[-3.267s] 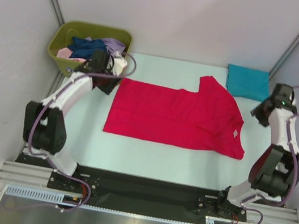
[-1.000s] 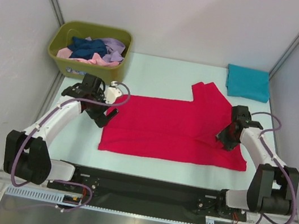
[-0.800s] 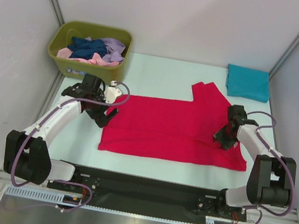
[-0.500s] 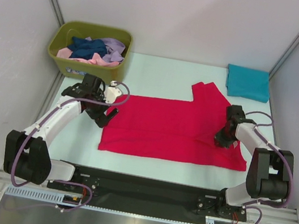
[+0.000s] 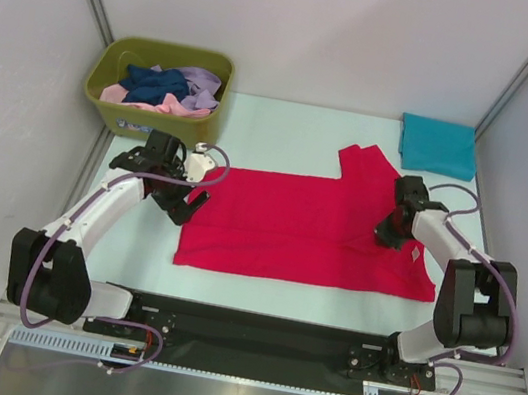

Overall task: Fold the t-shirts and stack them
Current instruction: Fold the tshirt

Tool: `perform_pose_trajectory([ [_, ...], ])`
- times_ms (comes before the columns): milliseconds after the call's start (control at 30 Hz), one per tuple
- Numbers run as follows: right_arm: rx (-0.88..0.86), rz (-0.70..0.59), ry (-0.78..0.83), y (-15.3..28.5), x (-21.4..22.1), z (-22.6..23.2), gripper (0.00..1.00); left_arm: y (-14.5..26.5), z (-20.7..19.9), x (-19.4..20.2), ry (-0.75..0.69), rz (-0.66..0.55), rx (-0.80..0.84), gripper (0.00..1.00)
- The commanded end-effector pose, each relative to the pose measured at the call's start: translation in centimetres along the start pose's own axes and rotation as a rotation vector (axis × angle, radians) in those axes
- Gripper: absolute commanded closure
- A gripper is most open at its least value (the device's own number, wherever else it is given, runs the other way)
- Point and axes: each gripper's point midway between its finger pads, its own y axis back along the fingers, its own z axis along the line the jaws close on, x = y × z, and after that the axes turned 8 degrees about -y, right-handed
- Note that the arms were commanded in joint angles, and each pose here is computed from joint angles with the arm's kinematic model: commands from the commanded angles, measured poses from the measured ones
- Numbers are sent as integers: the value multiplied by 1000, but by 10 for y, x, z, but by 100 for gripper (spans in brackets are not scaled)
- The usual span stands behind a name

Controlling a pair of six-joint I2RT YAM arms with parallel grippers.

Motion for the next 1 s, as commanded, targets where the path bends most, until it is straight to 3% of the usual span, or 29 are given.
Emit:
perform_pose_trajectory([
  [0,-66,-66,30,9,-15,38,100,4,8,-14,0,-48,-23,0],
  [500,-121,-61,198,-15,-10,132,100,0,9,-11,-5,-37,-32,0],
  [733,-94,-24,233,-31,4,136,99,-2,12,-10,-3,-35,-45,0],
  [767,-88,-21,237,-32,4,135,94,-3,12,-11,-2,-39,-45,0],
  [800,-96,-9,242,-32,5,137,79,-4,12,-12,10,-41,-45,0],
  [833,-101,1,252,-33,7,139,70,-4,14,-15,18,-46,-50,0],
  [967,-210,-57,358,1,-19,180,41,-5,32,-38,73,-119,-110,2],
])
